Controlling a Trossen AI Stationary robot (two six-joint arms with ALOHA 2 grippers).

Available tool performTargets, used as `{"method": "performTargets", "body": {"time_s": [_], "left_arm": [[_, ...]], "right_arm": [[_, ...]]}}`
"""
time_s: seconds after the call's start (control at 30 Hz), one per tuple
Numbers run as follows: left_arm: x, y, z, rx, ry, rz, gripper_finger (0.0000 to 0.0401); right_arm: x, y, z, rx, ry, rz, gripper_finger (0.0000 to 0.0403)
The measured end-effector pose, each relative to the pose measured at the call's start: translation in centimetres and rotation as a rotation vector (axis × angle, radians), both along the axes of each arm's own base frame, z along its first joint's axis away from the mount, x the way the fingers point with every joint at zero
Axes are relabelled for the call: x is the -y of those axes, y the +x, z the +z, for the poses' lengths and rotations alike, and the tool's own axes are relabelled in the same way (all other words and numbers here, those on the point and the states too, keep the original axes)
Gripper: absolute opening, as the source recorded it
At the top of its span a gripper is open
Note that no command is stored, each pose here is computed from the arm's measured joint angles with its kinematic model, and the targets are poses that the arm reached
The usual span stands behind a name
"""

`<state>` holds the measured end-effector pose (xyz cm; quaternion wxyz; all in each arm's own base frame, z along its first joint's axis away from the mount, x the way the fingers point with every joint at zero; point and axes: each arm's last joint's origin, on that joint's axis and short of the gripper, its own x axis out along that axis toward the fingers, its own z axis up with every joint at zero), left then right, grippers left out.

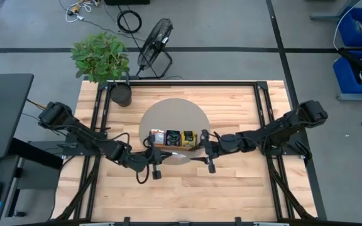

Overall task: Pick & Place Tea
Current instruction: Put the orange tea bag into the left compartment of the wooden organizer

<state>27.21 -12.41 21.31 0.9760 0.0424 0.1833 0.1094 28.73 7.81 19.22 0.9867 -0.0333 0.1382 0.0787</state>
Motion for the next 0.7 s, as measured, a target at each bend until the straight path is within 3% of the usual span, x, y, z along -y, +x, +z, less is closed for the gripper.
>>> {"method": "performTargets", "body": {"time_s": [0.43, 0.7], "left_arm": [[-0.2, 0.1, 0.2, 0.013, 0.023, 0.018, 0.0001], [1.4, -1.4, -0.2, 0.002, 0.081, 0.091, 0.0]], "right_arm": [[0.1, -0.1, -0.5, -0.052, -0.014, -0.024, 0.0176], [-0.2, -0.2, -0.6, -0.058, -0.026, -0.011, 0.0176]]}}
